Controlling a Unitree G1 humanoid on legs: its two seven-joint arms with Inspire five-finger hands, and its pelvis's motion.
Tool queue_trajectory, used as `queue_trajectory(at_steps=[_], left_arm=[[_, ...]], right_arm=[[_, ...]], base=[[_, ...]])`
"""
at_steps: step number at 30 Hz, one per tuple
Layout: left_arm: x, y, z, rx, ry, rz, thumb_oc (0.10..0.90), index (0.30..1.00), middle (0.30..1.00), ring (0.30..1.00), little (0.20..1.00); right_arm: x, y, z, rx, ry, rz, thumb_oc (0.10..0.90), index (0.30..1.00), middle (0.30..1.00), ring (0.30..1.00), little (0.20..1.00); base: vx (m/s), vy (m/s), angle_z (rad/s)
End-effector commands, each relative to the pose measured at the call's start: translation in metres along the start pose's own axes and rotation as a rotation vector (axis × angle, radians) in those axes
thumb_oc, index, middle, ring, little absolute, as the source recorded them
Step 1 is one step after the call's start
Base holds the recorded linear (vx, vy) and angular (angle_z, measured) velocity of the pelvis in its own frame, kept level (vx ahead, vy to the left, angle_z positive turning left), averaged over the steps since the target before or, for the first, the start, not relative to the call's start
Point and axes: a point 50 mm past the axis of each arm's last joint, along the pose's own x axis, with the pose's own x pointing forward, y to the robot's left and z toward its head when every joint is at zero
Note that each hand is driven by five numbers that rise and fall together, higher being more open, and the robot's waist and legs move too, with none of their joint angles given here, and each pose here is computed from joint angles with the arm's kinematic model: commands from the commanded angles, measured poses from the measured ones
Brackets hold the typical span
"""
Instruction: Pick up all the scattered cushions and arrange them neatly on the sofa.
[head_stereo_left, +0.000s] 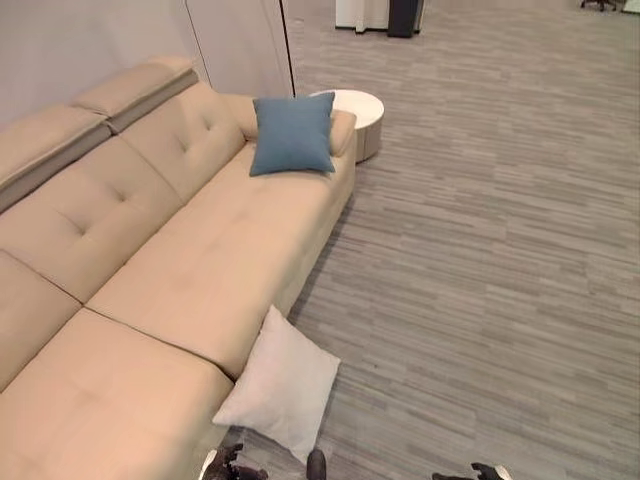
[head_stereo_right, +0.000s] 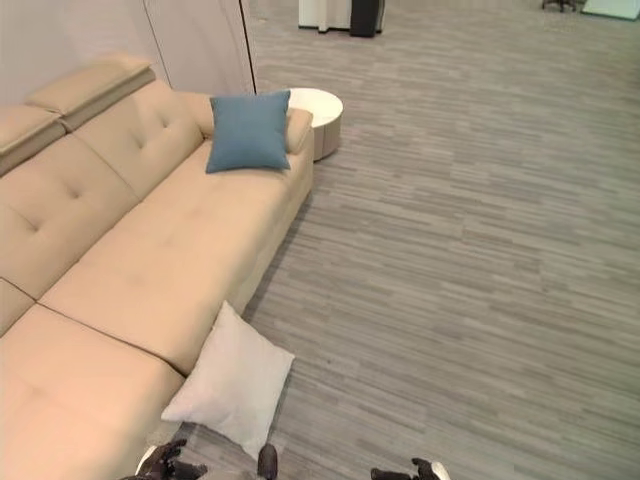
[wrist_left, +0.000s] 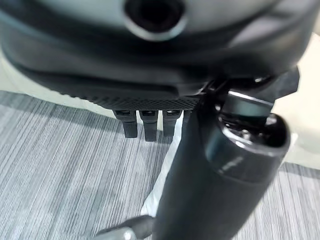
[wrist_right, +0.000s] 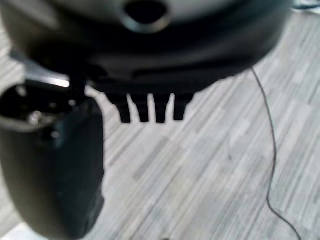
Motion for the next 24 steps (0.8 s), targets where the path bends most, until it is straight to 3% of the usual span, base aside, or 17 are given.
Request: queue_trajectory(at_steps=[1, 14, 24], left_arm=[[0.003, 0.014, 0.015, 0.021, -0.070, 0.032, 0.800, 0.900, 0.900, 0.900, 0.900], [0.005, 0.013, 0.025, 0.088, -0.087, 0.039, 0.800, 0.900, 0.900, 0.900, 0.900], [0.007, 0.008, 0.041, 0.064, -0.130, 0.030, 0.800, 0.900, 0.900, 0.900, 0.900]], right_arm=[[0.004, -0.013, 0.014, 0.019, -0.053, -0.056, 0.800, 0.900, 0.900, 0.900, 0.900], [0.002, -0.003, 0.026, 0.049, -0.087, -0.017, 0.800, 0.900, 0.900, 0.900, 0.900], [0.004, -0.013, 0.043, 0.065, -0.155, -0.053, 0.800, 0.900, 0.900, 0.900, 0.900]], base=[[0.08, 0.000, 0.97], [0.17, -0.194, 1.04], [0.01, -0.212, 0.91]])
